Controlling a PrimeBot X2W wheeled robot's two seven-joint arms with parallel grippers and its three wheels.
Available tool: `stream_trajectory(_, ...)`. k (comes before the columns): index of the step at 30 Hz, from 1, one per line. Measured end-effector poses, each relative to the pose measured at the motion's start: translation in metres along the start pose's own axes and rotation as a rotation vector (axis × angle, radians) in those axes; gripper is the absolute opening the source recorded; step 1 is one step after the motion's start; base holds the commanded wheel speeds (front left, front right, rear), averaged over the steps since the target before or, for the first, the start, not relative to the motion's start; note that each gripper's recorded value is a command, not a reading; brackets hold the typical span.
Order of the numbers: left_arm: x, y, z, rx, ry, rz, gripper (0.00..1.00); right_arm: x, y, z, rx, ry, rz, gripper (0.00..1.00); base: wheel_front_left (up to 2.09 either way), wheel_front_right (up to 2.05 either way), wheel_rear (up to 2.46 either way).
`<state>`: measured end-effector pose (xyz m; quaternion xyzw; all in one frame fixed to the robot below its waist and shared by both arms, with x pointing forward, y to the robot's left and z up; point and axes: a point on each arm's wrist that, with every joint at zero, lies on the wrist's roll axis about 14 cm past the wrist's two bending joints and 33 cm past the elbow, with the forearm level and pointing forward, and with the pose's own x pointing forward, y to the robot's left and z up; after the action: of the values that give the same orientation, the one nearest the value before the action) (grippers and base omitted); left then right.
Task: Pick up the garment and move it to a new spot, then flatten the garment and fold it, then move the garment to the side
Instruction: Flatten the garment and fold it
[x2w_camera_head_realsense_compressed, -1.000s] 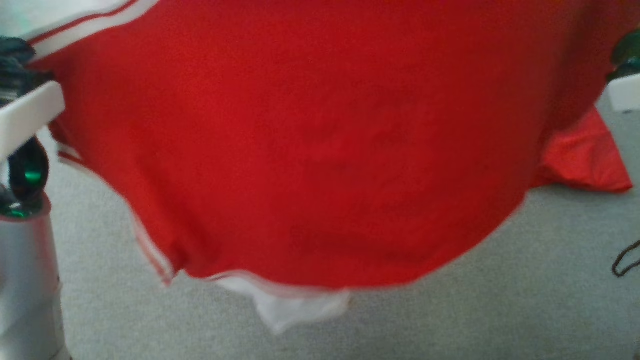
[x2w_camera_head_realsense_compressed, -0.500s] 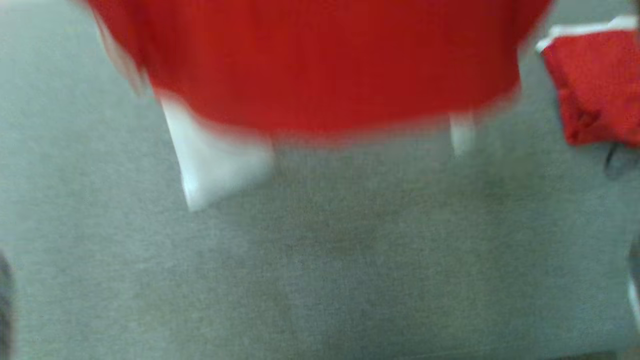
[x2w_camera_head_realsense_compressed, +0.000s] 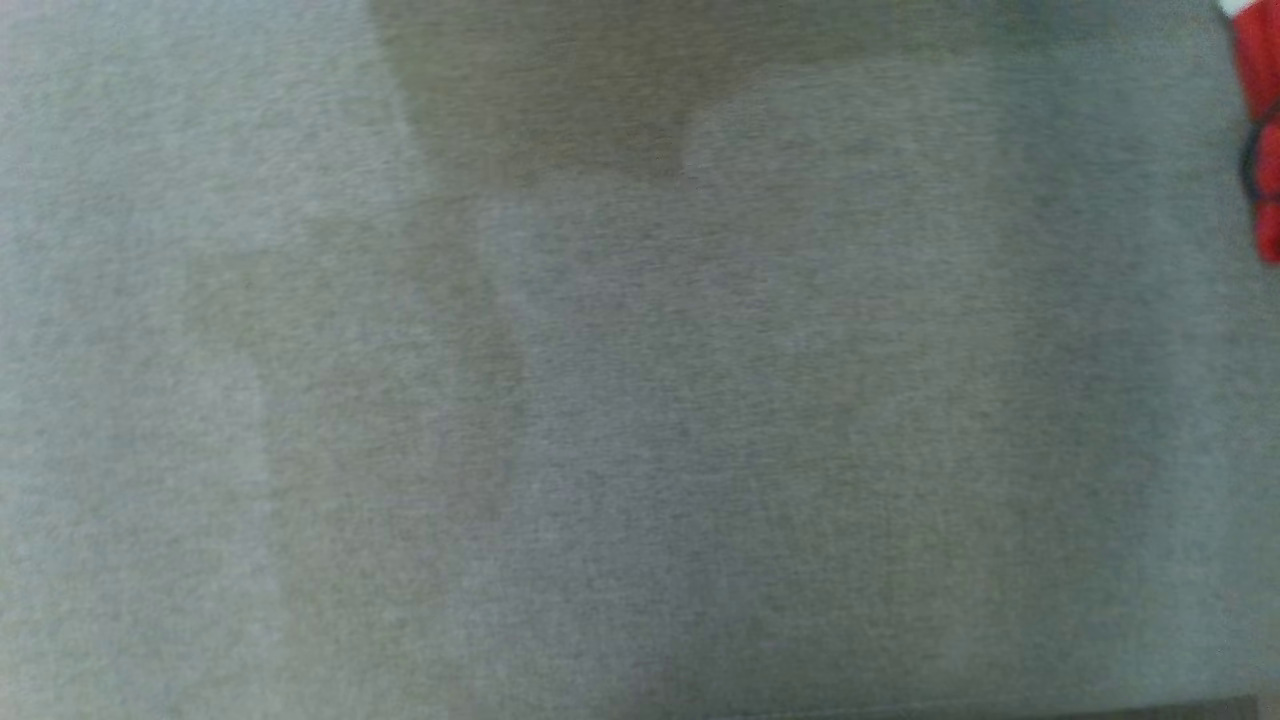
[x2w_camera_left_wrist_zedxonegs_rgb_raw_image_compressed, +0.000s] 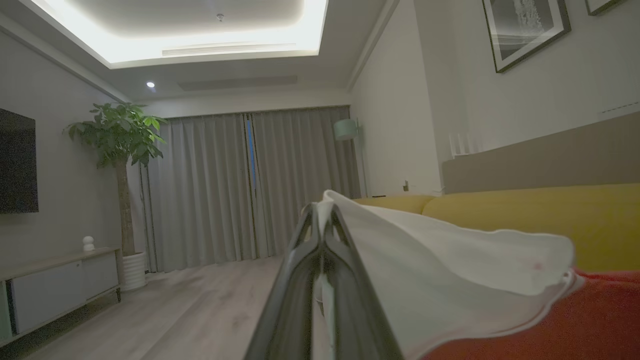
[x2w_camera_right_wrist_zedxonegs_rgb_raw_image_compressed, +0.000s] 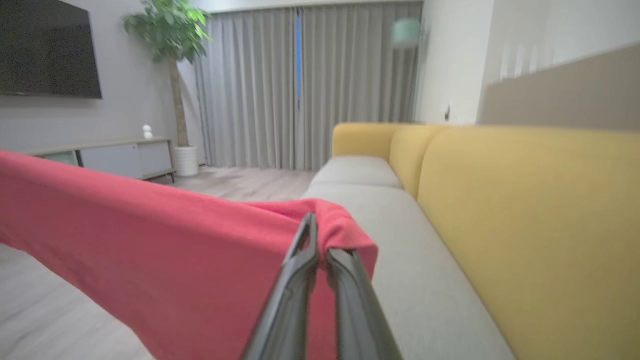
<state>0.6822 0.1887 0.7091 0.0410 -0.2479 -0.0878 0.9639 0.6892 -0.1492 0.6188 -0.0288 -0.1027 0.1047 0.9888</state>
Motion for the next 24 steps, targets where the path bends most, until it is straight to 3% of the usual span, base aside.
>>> stream_trajectory(4, -0.033, -0.023, -0.045, -0.05, 0.109, -0.047, 0.0, -0.016, 0.015, -0.067, 0.039, 0.156, 0.025, 0.0, 0.0, 0.0, 0.0)
stream_trajectory(7, -0.073, -0.042, -0.08, -0.051, 0.213, -0.1, 0.0, -0.048, 0.027, -0.126, 0.052, 0.331, 0.051, 0.0, 0.0, 0.0, 0.0)
stream_trajectory(10, -0.116, -0.051, -0.102, -0.067, 0.299, -0.119, 0.0, -0.081, 0.037, -0.161, 0.055, 0.466, 0.079, 0.0, 0.0, 0.0, 0.0)
stream_trajectory(24, -0.255, -0.078, -0.082, -0.139, 0.454, -0.199, 0.0, -0.178, 0.046, -0.155, 0.068, 0.672, 0.188, 0.0, 0.0, 0.0, 0.0)
